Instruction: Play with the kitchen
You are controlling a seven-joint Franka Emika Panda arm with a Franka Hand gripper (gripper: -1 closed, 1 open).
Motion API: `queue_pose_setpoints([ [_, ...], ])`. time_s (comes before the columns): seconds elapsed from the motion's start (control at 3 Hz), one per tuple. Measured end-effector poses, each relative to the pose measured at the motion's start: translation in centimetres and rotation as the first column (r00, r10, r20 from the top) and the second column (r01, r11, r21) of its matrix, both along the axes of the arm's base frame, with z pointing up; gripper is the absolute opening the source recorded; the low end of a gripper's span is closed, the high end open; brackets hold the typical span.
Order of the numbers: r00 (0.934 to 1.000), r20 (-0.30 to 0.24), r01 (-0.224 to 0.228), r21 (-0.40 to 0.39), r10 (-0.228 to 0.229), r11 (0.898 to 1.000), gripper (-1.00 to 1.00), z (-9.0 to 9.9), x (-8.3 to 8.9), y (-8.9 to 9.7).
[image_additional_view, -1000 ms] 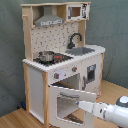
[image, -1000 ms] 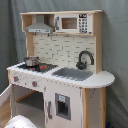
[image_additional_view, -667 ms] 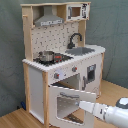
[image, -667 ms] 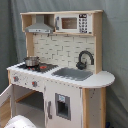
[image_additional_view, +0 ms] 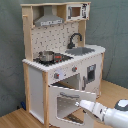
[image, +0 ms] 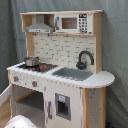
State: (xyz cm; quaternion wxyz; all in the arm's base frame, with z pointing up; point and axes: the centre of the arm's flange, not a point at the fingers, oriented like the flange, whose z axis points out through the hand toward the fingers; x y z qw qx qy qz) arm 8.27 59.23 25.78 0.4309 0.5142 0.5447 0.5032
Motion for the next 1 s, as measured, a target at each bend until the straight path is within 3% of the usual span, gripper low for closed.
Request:
queue_pose_setpoints([
  [0.33, 0.9995, -0.017, 0.028, 0.099, -0.026, 0.995, 1.0, -0.8, 0.5, -0.4],
  [0.67, 0.9983, -0.03, 0.055, 0.189, -0.05, 0.98, 1.0, -1.2, 1.0, -1.0],
  [1.0, 0.9963, -0.043, 0.084, 0.284, -0.075, 0.955, 1.0, -1.4, 1.6, -1.6],
])
